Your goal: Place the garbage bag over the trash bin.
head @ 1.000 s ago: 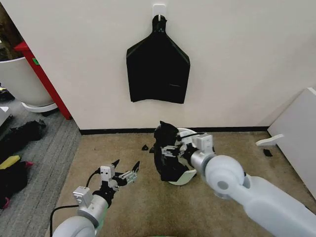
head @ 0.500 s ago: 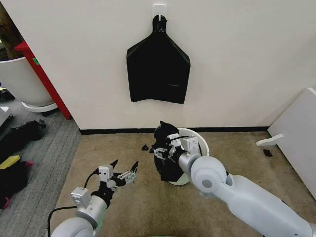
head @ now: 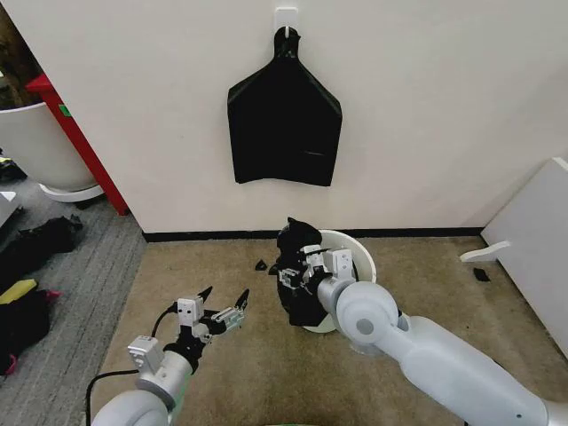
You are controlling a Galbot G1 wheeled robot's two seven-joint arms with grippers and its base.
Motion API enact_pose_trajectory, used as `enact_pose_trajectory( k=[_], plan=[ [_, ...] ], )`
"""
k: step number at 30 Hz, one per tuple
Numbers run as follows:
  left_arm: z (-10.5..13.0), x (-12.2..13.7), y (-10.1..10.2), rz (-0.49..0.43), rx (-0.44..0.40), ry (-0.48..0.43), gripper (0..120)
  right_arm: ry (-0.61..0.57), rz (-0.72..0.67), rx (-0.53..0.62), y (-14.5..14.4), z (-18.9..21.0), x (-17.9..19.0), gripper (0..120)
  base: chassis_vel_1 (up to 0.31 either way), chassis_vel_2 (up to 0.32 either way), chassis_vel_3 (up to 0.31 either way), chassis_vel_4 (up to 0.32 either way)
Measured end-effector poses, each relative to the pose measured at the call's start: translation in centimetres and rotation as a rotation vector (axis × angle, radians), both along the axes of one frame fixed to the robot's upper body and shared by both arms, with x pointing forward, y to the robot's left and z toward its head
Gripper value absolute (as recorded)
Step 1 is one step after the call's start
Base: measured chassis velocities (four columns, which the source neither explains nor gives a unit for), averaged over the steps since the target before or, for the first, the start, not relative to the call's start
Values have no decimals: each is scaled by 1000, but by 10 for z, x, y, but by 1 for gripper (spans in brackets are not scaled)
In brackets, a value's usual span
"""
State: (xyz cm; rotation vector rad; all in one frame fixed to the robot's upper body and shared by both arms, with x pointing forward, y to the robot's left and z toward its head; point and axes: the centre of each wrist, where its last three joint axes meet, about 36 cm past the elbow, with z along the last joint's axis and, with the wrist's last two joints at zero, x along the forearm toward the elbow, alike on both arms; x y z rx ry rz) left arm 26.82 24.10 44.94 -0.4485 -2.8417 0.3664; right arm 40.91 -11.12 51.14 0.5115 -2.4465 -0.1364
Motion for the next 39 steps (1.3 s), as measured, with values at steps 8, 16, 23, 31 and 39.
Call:
enact_pose_trajectory(
  k=[8, 16, 23, 31, 39],
  plan=[
    [1, 1, 0, -1, 0, -4, 100, 9, -7, -6, -1, -4, 0, 43, 0, 0, 0, 0],
    [1, 1, 1, -1, -1, -6, 100, 14, -15, -12, -3, -7, 1, 38, 0, 0, 0, 0],
    [2, 1, 1, -1, -1, -10, 100, 17, -25, -13, -4, -10, 2, 20, 0, 0, 0, 0],
    [2, 1, 1, 1, -3, -13, 100, 26, -41, -12, -5, -15, 4, 0, 0, 0, 0, 0],
    [3, 2, 1, 3, -5, -17, 100, 5, -69, 10, -7, -7, 7, 0, 0, 0, 0, 0]
  ],
)
